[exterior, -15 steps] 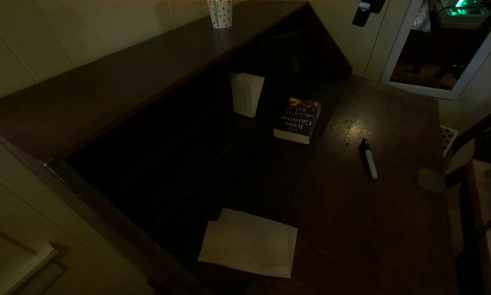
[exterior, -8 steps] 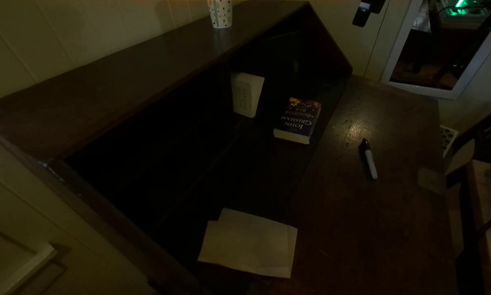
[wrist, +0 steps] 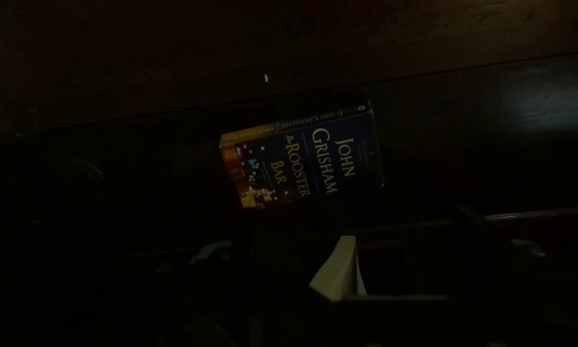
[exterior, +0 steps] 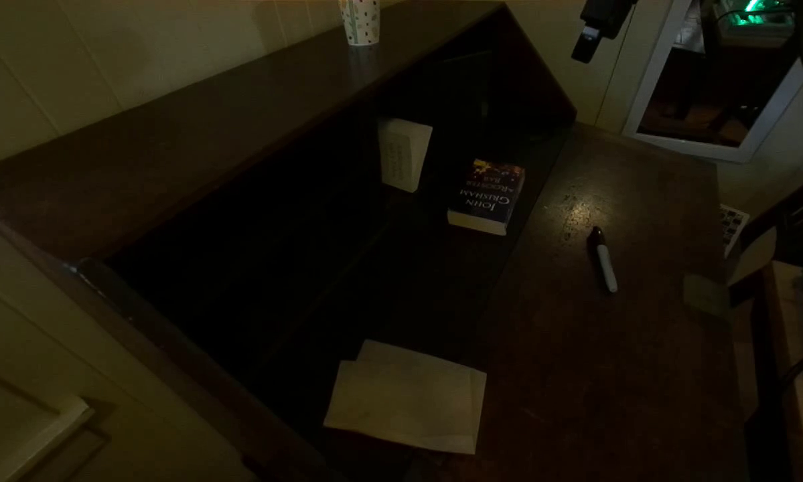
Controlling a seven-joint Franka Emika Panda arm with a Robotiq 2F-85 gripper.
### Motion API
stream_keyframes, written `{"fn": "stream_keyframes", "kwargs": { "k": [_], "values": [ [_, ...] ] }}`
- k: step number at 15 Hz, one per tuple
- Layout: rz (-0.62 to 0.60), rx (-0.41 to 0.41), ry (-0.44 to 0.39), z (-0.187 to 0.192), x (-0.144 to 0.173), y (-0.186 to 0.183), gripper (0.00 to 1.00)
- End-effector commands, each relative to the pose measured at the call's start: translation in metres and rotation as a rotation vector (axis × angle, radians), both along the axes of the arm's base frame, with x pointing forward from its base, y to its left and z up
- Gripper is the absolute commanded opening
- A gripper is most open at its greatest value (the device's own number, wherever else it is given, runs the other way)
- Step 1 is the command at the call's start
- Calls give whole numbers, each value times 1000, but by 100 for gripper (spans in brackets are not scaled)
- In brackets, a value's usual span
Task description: Put the book on top of the dresser
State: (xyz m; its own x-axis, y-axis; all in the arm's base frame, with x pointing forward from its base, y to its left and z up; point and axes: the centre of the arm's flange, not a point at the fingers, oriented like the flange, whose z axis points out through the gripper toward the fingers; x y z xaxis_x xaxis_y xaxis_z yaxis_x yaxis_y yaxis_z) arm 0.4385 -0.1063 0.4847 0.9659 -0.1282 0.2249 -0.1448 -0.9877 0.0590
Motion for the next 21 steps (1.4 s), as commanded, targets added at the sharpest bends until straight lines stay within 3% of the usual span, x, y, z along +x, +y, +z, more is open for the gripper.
{"fn": "stream_keyframes", "kwargs": {
  "k": [1, 13, 17, 18, 21],
  "values": [
    [-16, -42, -78, -20, 2, -10, 100],
    [37, -30, -282, -84, 56, -21, 100],
    [37, 1, -299, -99, 69, -16, 100],
    [28, -15, -285, -95, 56, -11, 100],
    [31, -8, -280, -100, 62, -8, 100]
  ]
}}
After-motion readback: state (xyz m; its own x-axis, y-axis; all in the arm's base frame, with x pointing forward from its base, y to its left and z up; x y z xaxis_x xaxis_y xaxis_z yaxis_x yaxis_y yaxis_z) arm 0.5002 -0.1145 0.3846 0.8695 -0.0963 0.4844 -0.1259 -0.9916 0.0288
